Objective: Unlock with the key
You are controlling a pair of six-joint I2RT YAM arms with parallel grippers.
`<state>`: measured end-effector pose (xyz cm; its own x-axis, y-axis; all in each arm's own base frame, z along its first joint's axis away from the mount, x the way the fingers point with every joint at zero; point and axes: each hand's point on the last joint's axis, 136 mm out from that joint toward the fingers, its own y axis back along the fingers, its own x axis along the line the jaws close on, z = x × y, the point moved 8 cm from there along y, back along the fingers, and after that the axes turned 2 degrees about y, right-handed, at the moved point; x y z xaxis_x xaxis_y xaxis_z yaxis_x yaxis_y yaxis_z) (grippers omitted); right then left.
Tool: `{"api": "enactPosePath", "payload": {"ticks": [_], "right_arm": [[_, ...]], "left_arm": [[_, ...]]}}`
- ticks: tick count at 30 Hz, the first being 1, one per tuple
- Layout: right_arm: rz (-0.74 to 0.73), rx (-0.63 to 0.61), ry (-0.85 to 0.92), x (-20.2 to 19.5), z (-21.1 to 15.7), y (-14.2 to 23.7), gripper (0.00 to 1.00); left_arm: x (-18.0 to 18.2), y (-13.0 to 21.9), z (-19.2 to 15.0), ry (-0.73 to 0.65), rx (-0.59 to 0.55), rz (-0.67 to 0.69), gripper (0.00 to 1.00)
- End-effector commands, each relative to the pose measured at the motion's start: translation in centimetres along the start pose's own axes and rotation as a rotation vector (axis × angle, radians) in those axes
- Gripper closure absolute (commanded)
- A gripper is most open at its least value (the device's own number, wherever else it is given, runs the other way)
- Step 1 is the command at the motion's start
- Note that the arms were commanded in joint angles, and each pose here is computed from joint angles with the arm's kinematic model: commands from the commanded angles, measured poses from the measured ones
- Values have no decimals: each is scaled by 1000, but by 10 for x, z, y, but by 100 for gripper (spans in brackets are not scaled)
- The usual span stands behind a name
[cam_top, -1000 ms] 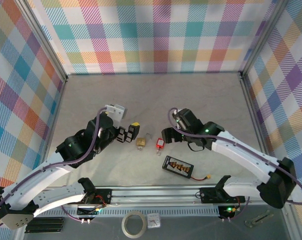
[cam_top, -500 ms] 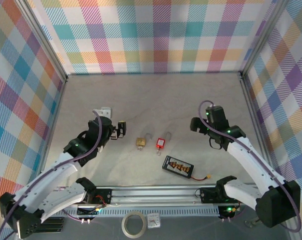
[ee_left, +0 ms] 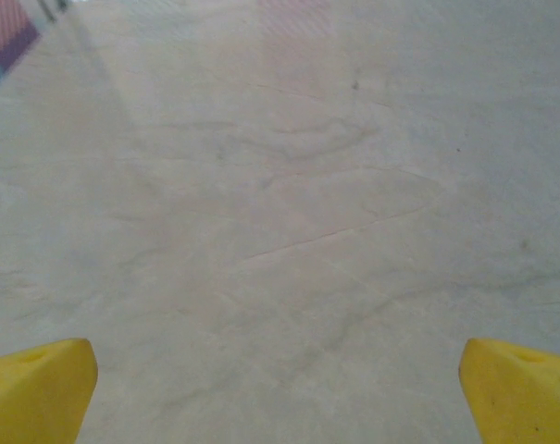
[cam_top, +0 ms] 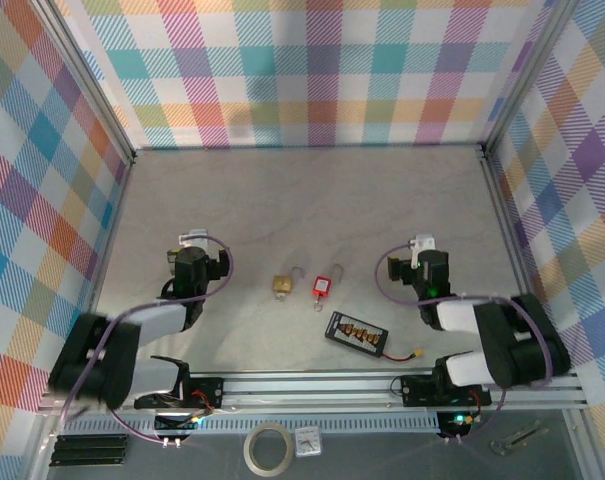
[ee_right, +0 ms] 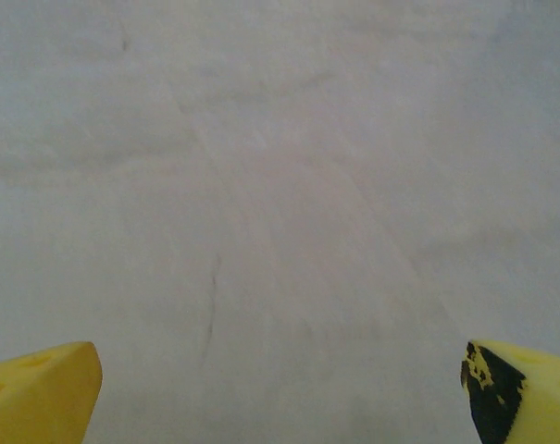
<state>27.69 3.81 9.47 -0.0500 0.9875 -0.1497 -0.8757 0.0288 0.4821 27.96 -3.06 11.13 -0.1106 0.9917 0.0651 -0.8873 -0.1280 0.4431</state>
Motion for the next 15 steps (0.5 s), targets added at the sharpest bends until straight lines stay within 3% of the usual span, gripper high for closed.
{"api": "enactPosePath", "payload": {"ticks": [1, 2, 3, 5, 6, 15], "right_arm": [[-4, -146, -138, -30, 47, -17, 1], [18, -128, -226, -46, 47, -26, 1], [32, -80, -208, -44, 49, -30, 1], [45, -89, -206, -43, 49, -29, 1], [50, -100, -204, -42, 48, -29, 1], [24, -122, -206, -42, 41, -29, 1]], "left_arm": [[0, -28, 16, 43, -179, -70, 0], [6, -36, 19, 86, -147, -64, 0], [12, -44, 22, 118, -6, -98, 0], [16, -44, 21, 140, -80, -108, 0], [16, -44, 21, 138, -40, -105, 0], [16, -45, 21, 140, -54, -105, 0]]}}
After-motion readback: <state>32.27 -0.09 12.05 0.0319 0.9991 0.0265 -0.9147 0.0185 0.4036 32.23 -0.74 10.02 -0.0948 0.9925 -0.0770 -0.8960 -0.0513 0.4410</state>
